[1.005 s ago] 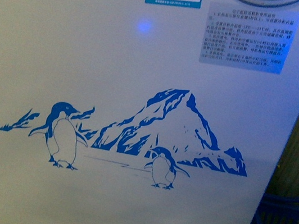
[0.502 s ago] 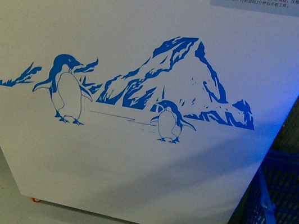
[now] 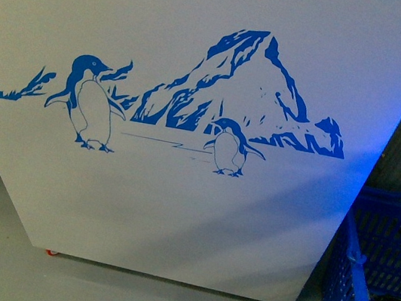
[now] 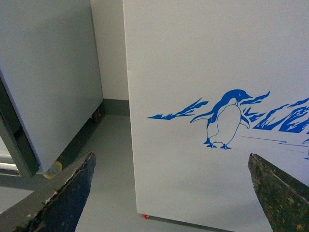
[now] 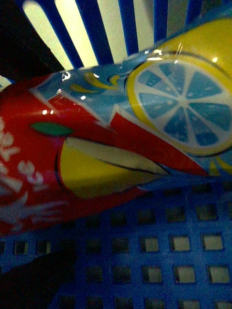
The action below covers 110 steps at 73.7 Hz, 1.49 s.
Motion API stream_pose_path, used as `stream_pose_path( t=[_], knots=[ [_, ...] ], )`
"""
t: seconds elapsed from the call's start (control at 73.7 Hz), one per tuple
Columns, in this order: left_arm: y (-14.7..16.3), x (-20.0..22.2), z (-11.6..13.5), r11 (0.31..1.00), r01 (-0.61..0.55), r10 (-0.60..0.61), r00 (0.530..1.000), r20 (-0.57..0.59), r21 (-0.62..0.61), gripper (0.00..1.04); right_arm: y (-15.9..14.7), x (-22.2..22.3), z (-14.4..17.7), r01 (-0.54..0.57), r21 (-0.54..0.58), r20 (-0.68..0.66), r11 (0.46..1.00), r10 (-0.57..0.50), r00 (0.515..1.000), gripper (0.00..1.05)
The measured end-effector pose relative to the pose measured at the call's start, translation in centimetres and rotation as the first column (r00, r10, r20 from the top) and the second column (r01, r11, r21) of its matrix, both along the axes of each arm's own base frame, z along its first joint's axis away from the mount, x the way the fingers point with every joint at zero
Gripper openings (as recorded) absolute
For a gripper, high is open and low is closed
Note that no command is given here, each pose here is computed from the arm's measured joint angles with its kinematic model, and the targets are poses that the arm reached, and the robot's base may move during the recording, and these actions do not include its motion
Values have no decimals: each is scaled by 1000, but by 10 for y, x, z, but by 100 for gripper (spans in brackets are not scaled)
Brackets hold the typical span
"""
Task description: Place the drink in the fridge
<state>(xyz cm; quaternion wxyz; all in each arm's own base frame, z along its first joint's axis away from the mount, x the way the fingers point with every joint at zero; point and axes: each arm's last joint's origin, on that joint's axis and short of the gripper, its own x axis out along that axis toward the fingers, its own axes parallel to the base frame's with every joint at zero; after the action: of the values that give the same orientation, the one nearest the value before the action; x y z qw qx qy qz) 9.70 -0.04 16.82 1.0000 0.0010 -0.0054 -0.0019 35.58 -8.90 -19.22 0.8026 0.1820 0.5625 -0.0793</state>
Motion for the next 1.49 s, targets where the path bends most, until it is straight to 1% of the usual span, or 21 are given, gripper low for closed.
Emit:
stream_pose_path(
  t=[0.231,0.271,0.299,0.312,0.326,0.475,0.624,0.638,0.747,0.76,0.882,1.005,1.1,1.113,1.181,1.195,1.262,1.303,1.385,1.439,1.493],
  knots=[
    [0,0,0,1000,0,0,1000,0,0,97,-2,4,0,-17,-62,-30,998,16,999,97],
    [0,0,0,1000,0,0,1000,0,0,97,-4,5,1,-15,-156,-44,988,9,999,97],
    [0,0,0,1000,0,0,1000,0,0,97,-4,7,2,-24,-169,-39,985,17,999,97],
    [0,0,0,1000,0,0,1000,0,0,97,-7,6,1,-26,-209,-50,978,16,999,97],
    [0,0,0,1000,0,0,1000,0,0,97,-8,6,1,-21,-217,-52,976,10,999,97],
    [0,0,0,1000,0,0,1000,0,0,97,-11,3,2,-37,-229,-70,973,21,997,96],
    [0,0,0,1000,0,0,1000,0,0,97,-11,-5,5,-65,-240,-99,969,42,994,78],
    [0,0,0,1000,0,0,1000,0,0,97,-10,-7,6,-67,-241,-103,968,43,994,74],
    [0,0,0,1000,0,0,1000,0,0,97,-10,-12,13,-76,-242,-107,967,51,993,61],
    [0,0,0,1000,0,0,1000,0,0,97,-10,-13,16,-78,-240,-106,968,54,993,58],
    [0,0,0,1000,0,0,1000,0,0,97,-10,-18,34,-84,-235,-93,968,64,994,48],
    [0,0,0,1000,0,0,1000,0,0,97,-12,-23,62,-72,-234,-58,970,60,997,42],
    [0,0,0,1000,0,0,1000,0,0,97,-14,-28,93,-53,-240,-9,969,53,999,39],
    [0,0,0,1000,0,0,1000,0,0,97,-15,-29,102,-48,-243,7,969,51,999,39],
    [0,0,0,1000,0,0,1000,0,0,97,-15,-34,126,-35,-240,48,970,48,998,38],
    [0,0,0,1000,0,0,1000,0,0,97,-15,-36,136,-30,-240,66,970,47,997,38],
    [0,0,0,1000,0,0,1000,0,0,97,-15,-43,162,-14,-232,113,973,41,993,37],
    [0,0,0,1000,0,0,1000,0,0,97,-14,-50,183,0,-211,151,978,32,988,37],
    [0,0,0,1000,0,0,1000,0,0,97,-11,-63,214,9,-178,202,984,28,979,36],
    [0,0,0,1000,0,0,1000,0,0,97,-7,-79,243,8,-153,248,988,30,968,36],
    [0,0,0,1000,0,0,1000,0,0,97,-3,-90,263,6,-148,279,989,36,960,36]
  ],
)
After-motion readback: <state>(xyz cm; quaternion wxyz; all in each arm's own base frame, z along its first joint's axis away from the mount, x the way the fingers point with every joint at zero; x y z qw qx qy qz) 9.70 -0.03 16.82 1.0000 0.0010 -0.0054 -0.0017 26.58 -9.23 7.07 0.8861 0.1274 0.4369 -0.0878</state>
